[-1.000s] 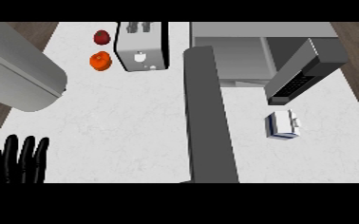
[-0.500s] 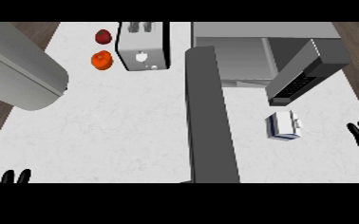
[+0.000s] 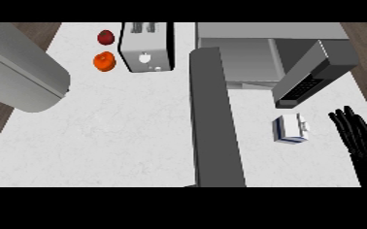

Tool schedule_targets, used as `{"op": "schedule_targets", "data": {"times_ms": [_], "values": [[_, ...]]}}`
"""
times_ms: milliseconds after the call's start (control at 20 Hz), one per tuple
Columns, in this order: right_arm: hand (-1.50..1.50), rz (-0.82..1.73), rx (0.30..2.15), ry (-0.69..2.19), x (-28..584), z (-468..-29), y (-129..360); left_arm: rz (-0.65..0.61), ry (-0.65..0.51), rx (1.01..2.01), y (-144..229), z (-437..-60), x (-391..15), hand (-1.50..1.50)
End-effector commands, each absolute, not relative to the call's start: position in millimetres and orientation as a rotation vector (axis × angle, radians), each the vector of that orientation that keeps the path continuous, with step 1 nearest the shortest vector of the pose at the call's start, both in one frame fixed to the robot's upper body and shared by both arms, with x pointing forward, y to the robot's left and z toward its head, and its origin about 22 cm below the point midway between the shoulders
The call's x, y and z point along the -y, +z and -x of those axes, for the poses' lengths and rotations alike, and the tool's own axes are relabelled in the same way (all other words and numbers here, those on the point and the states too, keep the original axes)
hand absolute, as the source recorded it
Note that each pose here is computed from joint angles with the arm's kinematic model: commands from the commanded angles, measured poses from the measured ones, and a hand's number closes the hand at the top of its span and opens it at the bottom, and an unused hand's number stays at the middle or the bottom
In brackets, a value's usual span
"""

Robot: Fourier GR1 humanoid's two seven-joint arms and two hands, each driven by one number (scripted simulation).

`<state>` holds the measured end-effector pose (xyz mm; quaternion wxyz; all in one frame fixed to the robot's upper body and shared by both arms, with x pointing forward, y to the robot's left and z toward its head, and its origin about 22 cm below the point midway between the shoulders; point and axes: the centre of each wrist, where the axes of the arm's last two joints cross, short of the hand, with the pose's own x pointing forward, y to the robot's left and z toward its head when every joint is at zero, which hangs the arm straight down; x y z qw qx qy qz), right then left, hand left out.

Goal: Pick up the milk, place it into the microwave and close the microwave

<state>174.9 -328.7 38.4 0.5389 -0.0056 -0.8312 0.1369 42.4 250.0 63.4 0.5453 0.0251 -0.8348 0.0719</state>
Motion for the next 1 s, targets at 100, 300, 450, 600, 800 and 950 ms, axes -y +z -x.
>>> {"op": "schedule_targets", "data": {"times_ms": [100, 300, 450, 600, 800, 950], "values": [[-1.50, 0.053, 1.953, 0.365, 319, -212, 11, -0.055, 0.183, 1.984, 71, -35, -252, -1.50], [-1.50, 0.133, 1.950, 0.384, 336, -223, 2, -0.067, 0.161, 1.986, 65, -25, -250, -1.50], [-1.50, 0.151, 1.905, 0.346, 332, -233, -6, -0.057, 0.158, 1.996, 65, -10, -261, -1.50], [-1.50, 0.212, 1.890, 0.332, 340, -235, -35, -0.068, 0.173, 1.995, 68, -30, -259, -1.50], [-1.50, 0.192, 1.880, 0.358, 360, -243, -48, -0.045, 0.157, 1.976, 58, -24, -250, -1.50], [-1.50, 0.175, 1.892, 0.367, 353, -253, -67, -0.033, 0.153, 1.984, 66, -15, -272, -1.50]]}}
